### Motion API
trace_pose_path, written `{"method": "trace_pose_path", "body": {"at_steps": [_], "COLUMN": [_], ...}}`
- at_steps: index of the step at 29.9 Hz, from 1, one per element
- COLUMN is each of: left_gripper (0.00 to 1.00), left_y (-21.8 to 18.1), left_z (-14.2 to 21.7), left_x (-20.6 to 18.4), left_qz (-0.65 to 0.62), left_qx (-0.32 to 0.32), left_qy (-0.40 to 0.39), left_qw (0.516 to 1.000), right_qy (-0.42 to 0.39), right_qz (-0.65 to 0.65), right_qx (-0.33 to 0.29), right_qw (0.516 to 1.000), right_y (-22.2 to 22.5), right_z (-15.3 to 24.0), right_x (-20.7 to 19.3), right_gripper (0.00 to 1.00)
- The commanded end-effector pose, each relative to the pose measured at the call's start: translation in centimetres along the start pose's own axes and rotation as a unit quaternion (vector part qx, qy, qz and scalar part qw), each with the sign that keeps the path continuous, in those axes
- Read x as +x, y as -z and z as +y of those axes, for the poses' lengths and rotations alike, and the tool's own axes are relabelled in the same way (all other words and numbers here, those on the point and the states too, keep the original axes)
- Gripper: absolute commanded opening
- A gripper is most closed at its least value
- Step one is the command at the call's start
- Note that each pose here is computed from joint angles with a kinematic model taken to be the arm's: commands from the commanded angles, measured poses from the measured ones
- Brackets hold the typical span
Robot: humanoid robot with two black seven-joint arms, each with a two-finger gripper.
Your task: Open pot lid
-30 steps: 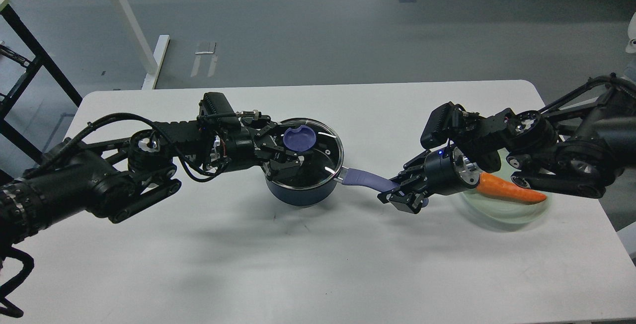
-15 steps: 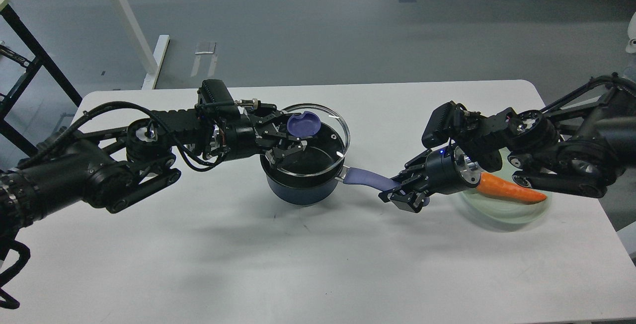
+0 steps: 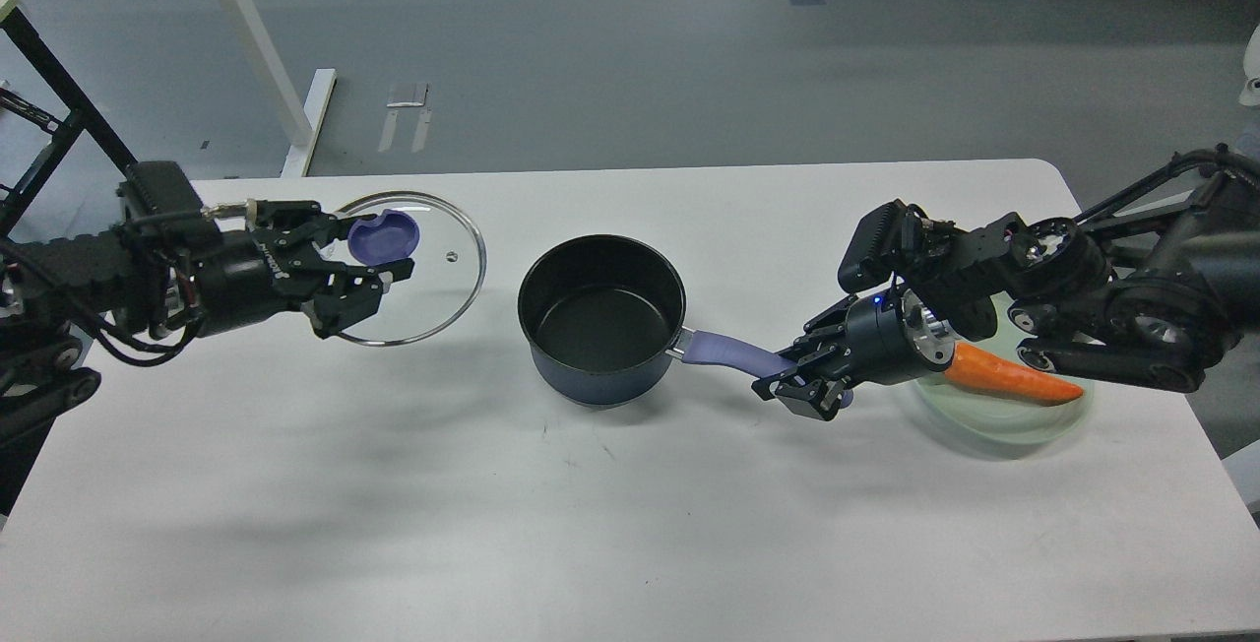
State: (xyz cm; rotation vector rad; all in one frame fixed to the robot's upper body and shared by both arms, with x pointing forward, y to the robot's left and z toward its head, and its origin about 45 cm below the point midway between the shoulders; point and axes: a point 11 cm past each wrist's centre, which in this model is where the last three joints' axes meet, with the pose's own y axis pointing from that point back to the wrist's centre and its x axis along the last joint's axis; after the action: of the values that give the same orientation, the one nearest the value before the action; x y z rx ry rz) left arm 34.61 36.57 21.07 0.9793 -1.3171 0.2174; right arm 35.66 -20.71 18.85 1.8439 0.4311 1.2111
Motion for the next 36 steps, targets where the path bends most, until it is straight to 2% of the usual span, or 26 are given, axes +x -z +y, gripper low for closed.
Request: {"method": "trace_pose_path", "body": {"at_steps": [1, 6, 14, 16, 20, 22, 25, 32, 36], "left_gripper": [0.37, 0.38, 0.39, 0.43, 0.45, 0.52, 0.69, 0.8, 0.98], "left_y": [-0.2, -0.7, -0.1, -0.3, -0.8, -1.0, -0.8, -0.7, -0.7], "left_z": [1.8, 2.8, 2.9, 3.0, 2.7, 2.4, 2.5, 2.7, 2.7], "left_x": [-3.3, -6.8, -9.8, -10.4, -11.3, -11.3, -11.5, -11.8, -11.3], "left_qz": [0.017, 0.036, 0.035, 0.039, 0.047, 0.049, 0.066, 0.073, 0.077], "left_qx": [0.013, 0.023, 0.047, 0.048, 0.047, 0.044, 0.056, 0.062, 0.063], "left_qy": [0.014, 0.035, 0.041, 0.045, 0.05, 0.048, 0.04, 0.04, 0.032], "left_qw": [1.0, 0.998, 0.997, 0.997, 0.997, 0.997, 0.995, 0.995, 0.995], "right_qy": [0.0, 0.0, 0.001, -0.001, 0.0, -0.001, 0.0, -0.001, -0.001], "right_qz": [0.0, 0.001, 0.0, -0.001, 0.0, -0.001, -0.002, -0.001, -0.001], "right_qx": [0.0, 0.0, 0.0, 0.0, 0.0, 0.0, 0.0, -0.001, -0.001], "right_qw": [1.0, 1.0, 1.0, 1.0, 1.0, 1.0, 1.0, 1.0, 1.0], "right_y": [0.0, 0.0, 0.0, 0.0, 0.0, 0.0, 0.0, 0.0, 0.0], "right_z": [0.0, 0.0, 0.0, 0.0, 0.0, 0.0, 0.0, 0.0, 0.0], "right_x": [0.0, 0.0, -0.1, 0.0, 0.0, 0.0, -0.1, 0.0, 0.0], "right_gripper": [0.31, 0.31, 0.31, 0.31, 0.31, 0.31, 0.31, 0.31, 0.31]}}
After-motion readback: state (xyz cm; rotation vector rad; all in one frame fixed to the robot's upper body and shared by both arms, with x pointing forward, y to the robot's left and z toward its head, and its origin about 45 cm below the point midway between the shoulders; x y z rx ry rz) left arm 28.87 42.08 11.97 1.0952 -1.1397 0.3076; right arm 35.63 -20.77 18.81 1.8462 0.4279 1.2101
